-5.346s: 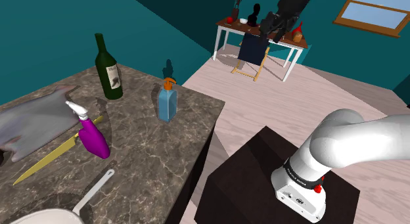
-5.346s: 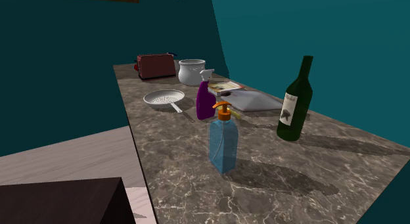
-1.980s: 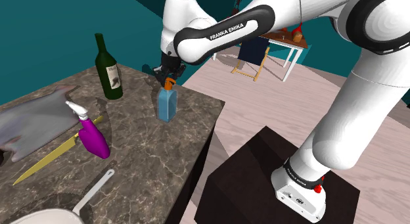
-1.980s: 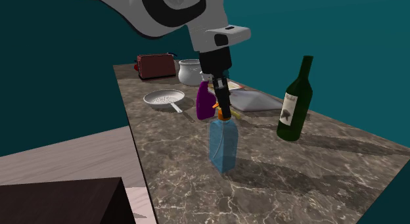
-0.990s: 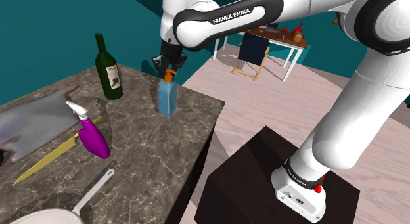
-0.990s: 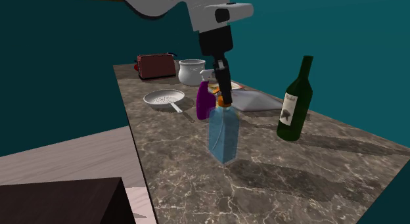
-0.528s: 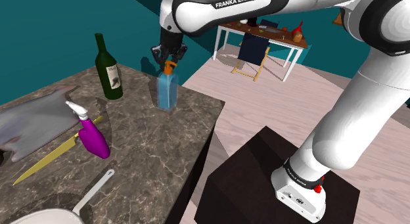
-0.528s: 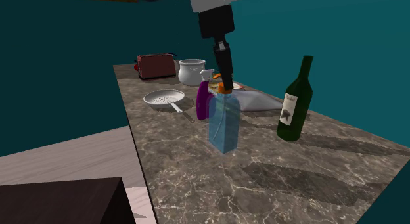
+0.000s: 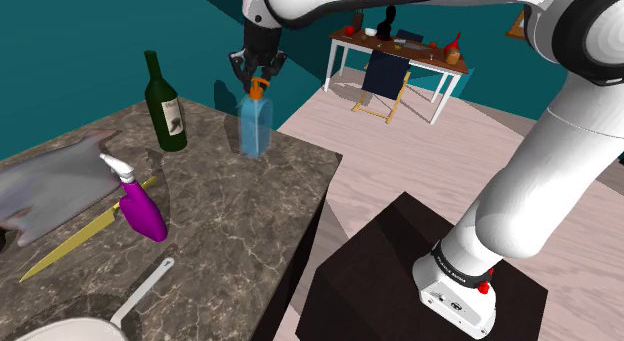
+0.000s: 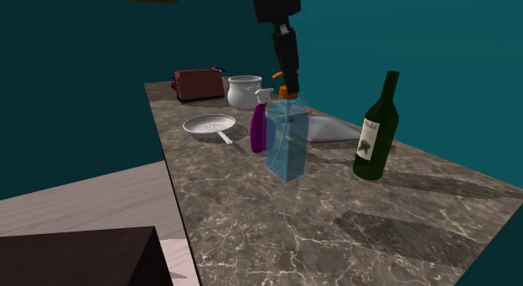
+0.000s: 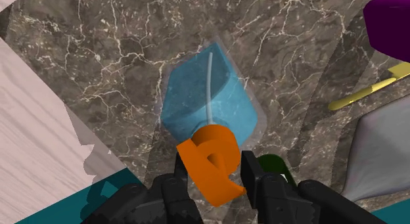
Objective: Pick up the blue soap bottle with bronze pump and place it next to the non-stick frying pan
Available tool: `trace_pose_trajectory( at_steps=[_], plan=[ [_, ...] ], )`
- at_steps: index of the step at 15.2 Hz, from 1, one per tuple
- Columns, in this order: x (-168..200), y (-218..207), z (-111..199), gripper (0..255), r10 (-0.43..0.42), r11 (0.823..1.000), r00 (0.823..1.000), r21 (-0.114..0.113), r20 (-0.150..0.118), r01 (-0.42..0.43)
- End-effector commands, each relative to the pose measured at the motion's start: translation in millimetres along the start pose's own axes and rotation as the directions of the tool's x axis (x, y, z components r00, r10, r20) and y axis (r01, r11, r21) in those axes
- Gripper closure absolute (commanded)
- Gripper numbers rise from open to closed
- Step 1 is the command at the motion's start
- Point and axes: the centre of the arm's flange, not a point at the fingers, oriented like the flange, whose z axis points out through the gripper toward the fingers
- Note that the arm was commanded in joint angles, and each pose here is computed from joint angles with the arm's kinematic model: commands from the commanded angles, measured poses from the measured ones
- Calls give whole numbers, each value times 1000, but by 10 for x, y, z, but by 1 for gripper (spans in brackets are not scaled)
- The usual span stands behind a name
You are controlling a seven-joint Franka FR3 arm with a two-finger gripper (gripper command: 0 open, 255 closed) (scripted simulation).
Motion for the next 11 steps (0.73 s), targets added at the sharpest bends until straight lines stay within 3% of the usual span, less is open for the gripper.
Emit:
trace_pose_trajectory(
  at_steps=[1,11],
  plan=[
    [28,4,-115,255,0,1000,1000,0,0,0],
    [153,6,-628,255,0,1000,1000,0,0,0]
  ],
)
